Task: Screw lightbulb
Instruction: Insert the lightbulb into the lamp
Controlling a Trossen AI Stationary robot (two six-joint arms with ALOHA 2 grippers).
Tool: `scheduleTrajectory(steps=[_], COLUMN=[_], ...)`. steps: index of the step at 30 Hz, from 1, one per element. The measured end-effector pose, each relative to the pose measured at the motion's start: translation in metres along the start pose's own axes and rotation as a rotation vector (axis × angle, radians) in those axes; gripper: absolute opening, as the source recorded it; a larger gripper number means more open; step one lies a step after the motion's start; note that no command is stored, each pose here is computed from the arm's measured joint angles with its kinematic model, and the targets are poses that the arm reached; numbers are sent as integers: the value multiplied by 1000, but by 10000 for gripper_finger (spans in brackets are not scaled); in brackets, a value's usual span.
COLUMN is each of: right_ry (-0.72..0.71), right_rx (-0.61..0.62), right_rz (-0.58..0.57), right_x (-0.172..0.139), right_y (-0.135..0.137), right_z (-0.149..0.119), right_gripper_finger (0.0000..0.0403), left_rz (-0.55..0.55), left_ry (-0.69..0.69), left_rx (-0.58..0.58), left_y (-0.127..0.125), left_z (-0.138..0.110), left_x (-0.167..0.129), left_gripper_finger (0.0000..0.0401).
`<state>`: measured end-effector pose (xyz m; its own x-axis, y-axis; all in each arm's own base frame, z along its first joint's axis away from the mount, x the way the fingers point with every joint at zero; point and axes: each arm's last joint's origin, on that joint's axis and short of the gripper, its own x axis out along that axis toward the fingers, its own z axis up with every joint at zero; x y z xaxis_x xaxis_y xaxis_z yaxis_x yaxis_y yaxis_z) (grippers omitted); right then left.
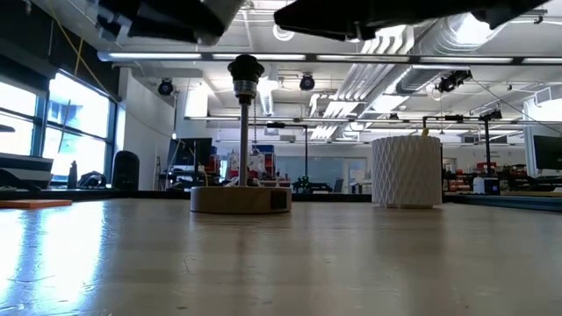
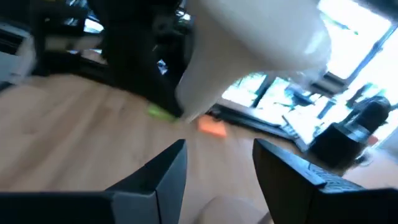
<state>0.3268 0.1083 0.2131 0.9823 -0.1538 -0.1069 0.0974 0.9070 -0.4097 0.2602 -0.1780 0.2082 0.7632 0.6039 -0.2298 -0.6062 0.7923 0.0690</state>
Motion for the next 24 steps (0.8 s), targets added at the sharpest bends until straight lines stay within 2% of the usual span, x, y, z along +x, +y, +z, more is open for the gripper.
scheduleTrajectory(steps=[4,8,11,15,17,20,24], right_ry=[68,224,265,247,225,203,235], right_rx=[59,192,317,373,354,283,325], right_rz=[17,221,334,450,465,448,350], right_x=[15,22,24,26,28,30,34], right_y=[-18,-34,-45,-56,-58,-61,-73], right_z=[-4,-34,-51,-58,-58,-61,-67], right_gripper_finger=[180,180,180,180,180,181,189], left_rz=[53,67,61,59,63,82,37], left_ry=[-24,-38,-51,-64,-59,-51,36], left_rx=[-86,-219,-276,-235,-188,-104,-83], left_y=[15,35,44,49,53,61,74], left_z=[-26,-62,-81,-88,-91,-96,-109], left_x=[-5,-3,0,6,10,15,20], left_gripper_finger=[94,94,94,94,94,94,94])
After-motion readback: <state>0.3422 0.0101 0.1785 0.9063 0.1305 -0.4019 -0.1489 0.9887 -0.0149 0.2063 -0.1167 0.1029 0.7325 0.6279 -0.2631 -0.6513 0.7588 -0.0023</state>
